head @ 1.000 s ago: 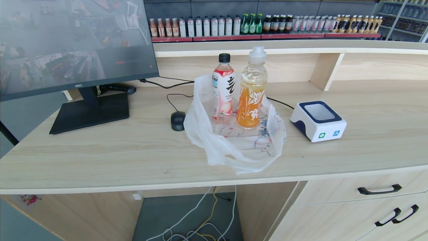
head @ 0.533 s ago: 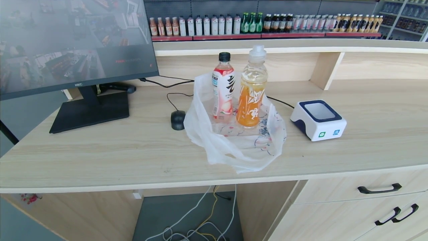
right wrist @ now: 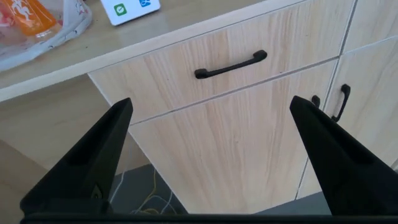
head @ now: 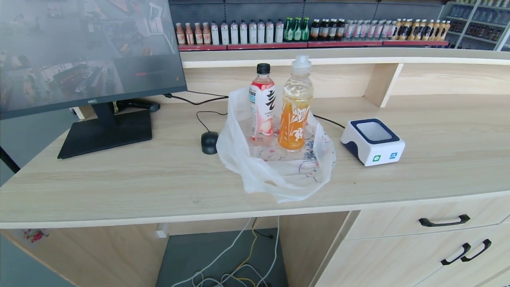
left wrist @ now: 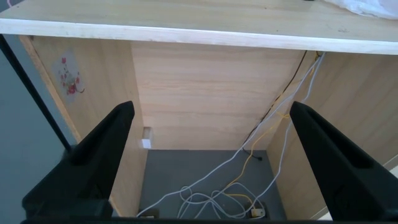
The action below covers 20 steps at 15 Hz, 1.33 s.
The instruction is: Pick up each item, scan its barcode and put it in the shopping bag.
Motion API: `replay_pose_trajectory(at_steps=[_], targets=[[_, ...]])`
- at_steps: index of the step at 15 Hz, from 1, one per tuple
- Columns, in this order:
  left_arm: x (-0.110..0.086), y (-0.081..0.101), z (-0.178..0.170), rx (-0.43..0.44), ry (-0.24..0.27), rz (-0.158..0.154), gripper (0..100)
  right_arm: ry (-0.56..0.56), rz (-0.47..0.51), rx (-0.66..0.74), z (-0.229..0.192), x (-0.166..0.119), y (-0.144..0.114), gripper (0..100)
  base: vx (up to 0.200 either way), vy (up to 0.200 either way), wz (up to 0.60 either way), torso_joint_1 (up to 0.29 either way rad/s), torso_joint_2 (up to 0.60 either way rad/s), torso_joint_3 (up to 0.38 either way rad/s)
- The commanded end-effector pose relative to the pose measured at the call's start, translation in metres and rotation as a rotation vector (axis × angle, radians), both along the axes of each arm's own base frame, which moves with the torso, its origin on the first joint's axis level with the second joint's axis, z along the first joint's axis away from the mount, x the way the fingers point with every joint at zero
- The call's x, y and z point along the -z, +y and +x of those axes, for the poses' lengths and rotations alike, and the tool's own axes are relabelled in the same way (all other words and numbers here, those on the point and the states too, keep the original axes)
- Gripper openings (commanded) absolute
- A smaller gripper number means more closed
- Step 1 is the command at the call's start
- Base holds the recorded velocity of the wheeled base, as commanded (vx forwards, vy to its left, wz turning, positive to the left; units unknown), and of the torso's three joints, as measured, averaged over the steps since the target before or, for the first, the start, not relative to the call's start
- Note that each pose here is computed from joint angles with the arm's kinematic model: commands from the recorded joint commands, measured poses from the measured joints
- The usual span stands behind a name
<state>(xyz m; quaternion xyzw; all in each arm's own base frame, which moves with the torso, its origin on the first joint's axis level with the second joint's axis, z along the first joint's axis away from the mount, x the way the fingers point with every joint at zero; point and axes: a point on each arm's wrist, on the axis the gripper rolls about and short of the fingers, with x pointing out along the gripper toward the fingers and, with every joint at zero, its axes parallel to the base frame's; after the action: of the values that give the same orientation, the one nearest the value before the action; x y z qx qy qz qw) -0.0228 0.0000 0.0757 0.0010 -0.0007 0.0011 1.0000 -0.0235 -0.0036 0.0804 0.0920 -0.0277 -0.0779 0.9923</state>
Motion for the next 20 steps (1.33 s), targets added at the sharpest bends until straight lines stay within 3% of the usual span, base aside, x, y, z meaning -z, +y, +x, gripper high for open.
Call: replay_pose_trajectory(at_steps=[1,3,5,6,20], targets=[[-0.0001,0.0,0.0,0.001,-0.002,0.0,100,0.007,-0.053,-0.031,0.0001,-0.0001,0.0007,100,0.0,-0.2,0.0,0.002,0.0,0.007],[-0.0001,0.0,0.0,-0.001,-0.002,0.0,100,0.031,-0.159,-0.041,0.0002,0.0008,0.0009,100,0.0,-0.2,0.0,0.012,0.01,-0.002],[-0.0001,0.0,0.0,-0.001,-0.002,0.0,100,0.047,-0.173,-0.065,0.0004,0.0028,0.0015,100,0.0,-0.2,0.0,-0.007,0.0,0.002],[-0.0001,0.0,0.0,-0.001,-0.002,0.0,100,0.059,-0.227,-0.092,0.0005,0.0036,0.0021,100,0.0,-0.2,0.0,0.012,0.0,0.002],[-0.0001,0.0,0.0,-0.001,-0.002,-0.002,100,0.056,-0.21,-0.095,0.0005,0.0036,0.0021,100,0.0,-0.2,0.0,0.001,0.0,0.001]])
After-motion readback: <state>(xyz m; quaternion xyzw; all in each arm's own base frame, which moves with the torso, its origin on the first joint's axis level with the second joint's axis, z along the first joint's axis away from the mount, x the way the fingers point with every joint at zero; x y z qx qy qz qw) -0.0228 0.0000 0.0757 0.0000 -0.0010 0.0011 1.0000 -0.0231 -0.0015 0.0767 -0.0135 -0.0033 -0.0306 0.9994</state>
